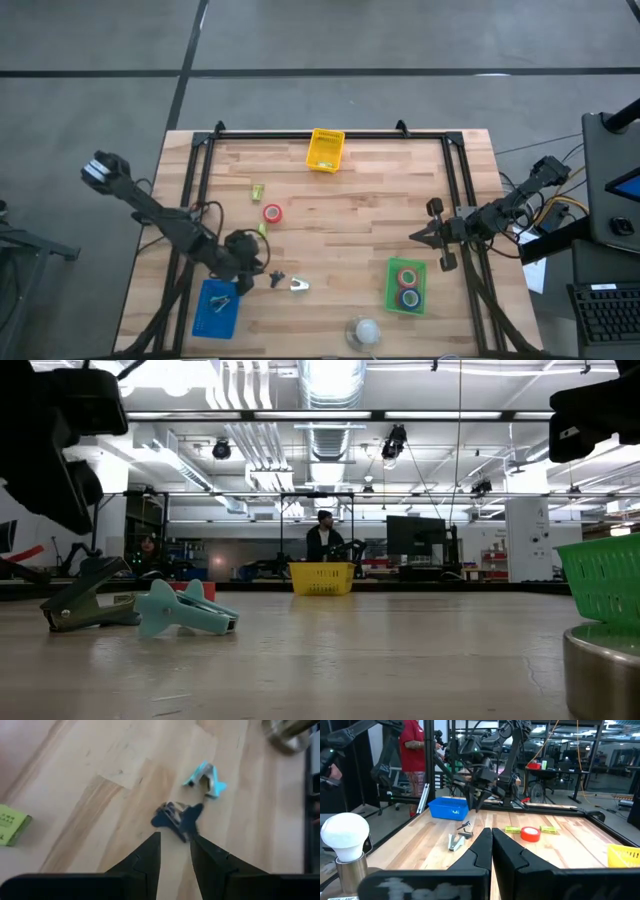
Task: Pick and place Stapler, Stapler remover, tape
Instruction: Put the black staple remover into the blue bin
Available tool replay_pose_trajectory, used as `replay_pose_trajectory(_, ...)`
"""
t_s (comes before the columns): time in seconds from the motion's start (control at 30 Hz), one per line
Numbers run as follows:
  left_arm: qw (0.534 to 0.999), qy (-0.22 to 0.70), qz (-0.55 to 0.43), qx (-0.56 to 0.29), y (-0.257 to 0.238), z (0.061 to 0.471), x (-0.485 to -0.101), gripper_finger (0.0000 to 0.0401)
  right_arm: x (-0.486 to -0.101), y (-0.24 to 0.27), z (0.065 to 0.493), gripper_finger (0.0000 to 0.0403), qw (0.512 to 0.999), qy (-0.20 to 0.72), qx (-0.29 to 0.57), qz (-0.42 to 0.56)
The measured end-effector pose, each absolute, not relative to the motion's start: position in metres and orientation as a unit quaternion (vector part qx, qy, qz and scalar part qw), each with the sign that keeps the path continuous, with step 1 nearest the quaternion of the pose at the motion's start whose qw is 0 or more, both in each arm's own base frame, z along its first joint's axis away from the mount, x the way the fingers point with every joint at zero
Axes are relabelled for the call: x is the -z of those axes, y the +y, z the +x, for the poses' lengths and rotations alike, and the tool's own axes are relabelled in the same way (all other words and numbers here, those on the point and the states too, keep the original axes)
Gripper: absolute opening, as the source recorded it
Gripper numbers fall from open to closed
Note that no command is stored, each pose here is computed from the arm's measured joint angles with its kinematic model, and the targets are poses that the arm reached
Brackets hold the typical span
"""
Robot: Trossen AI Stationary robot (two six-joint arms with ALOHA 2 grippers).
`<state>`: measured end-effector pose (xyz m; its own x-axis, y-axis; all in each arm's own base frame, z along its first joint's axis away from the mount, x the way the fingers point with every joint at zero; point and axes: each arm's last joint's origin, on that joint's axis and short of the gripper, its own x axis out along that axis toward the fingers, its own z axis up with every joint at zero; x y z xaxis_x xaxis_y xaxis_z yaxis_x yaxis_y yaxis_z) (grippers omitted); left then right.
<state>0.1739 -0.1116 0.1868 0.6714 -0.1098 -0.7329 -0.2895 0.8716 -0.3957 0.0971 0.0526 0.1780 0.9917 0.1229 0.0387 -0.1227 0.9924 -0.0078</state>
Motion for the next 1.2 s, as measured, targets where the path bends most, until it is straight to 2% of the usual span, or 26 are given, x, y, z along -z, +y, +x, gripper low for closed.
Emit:
replay_pose_trajectory(0.17,0.875,0.433,-0.218,-0.002,-0.113,0.181,-0.180,0.0108,-0.178,0.053,0.097,0.0008,0.998,-0.020,-0.062,-0.003)
replay_pose_trajectory(0.37,0.888,0.420,-0.180,0.043,-0.119,0.192,-0.175,0.0108,-0.178,0.053,0.097,0.0008,0.998,-0.020,-0.061,-0.002)
replay_pose_trajectory(0.6,0.877,0.441,-0.190,0.005,-0.109,0.200,-0.164,0.0108,-0.178,0.053,0.097,0.0008,0.998,-0.020,-0.062,-0.003)
replay_pose_trajectory(1.2,0.880,0.435,-0.190,0.033,-0.107,0.208,-0.163,0.0108,-0.178,0.053,0.097,0.0008,0.998,-0.019,-0.061,-0.002)
